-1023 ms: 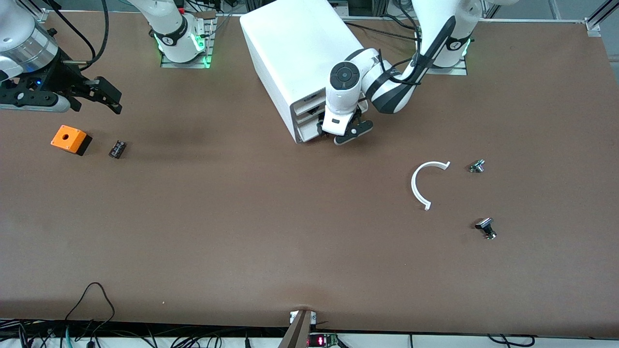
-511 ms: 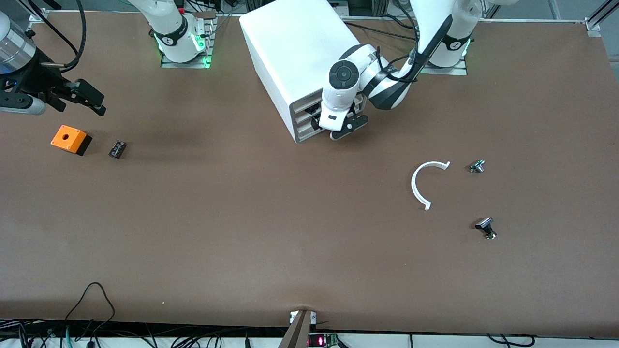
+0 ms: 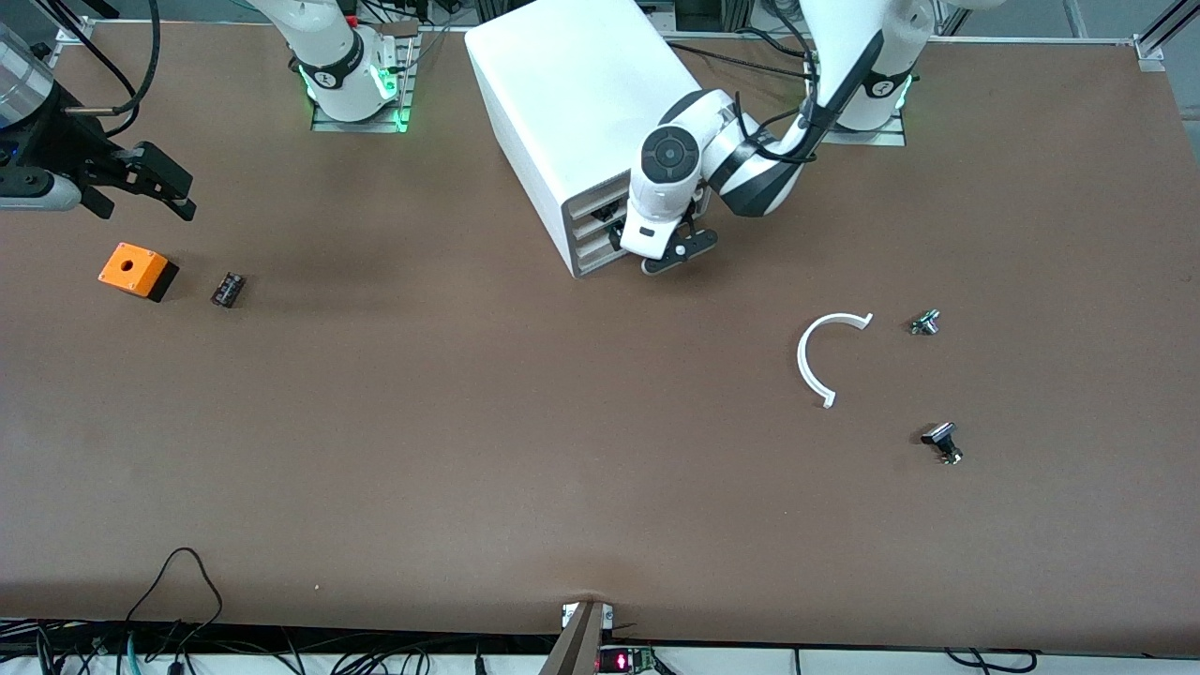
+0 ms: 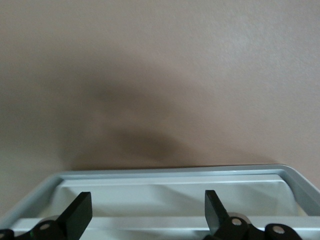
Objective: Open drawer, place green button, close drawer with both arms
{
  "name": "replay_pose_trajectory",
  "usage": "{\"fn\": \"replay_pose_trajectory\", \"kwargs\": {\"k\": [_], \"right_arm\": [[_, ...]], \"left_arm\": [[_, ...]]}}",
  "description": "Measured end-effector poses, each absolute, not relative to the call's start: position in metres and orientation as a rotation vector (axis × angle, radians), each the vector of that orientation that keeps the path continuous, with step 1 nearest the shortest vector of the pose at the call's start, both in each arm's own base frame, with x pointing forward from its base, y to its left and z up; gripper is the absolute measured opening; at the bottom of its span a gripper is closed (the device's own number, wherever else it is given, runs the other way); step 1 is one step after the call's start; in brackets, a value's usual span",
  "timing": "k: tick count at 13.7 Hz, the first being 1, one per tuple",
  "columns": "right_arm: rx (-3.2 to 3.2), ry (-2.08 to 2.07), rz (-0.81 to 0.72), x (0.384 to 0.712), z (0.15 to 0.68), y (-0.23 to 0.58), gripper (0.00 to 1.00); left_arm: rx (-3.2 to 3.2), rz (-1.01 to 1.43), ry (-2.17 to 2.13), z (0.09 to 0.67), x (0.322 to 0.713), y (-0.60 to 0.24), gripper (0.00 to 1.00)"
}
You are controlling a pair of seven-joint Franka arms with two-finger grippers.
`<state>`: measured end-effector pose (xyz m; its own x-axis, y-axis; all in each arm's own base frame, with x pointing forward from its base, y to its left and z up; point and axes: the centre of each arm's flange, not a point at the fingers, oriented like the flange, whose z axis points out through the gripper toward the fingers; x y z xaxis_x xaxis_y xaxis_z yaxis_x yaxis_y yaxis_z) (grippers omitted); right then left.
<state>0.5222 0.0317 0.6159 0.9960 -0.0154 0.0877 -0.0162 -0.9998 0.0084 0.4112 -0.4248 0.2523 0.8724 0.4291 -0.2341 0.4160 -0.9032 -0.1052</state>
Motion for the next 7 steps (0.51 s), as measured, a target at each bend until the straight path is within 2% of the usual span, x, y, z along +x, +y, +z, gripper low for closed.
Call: {"fn": "replay_pose_trajectory", "kwargs": {"k": [3,7], "right_arm": [[3.129,-0.025,0.153,0.523,0.621,0.031,1.0],[3.129,-0.024,0.169,0.523,0.626,0.031,1.0]], "left_arm": [[-2.964,0.447,-0.59,0.299,0.461,-0.394,0.99],[-2.925,0.295,-0.404,0.366,0.515,-0.353,0.99]]}}
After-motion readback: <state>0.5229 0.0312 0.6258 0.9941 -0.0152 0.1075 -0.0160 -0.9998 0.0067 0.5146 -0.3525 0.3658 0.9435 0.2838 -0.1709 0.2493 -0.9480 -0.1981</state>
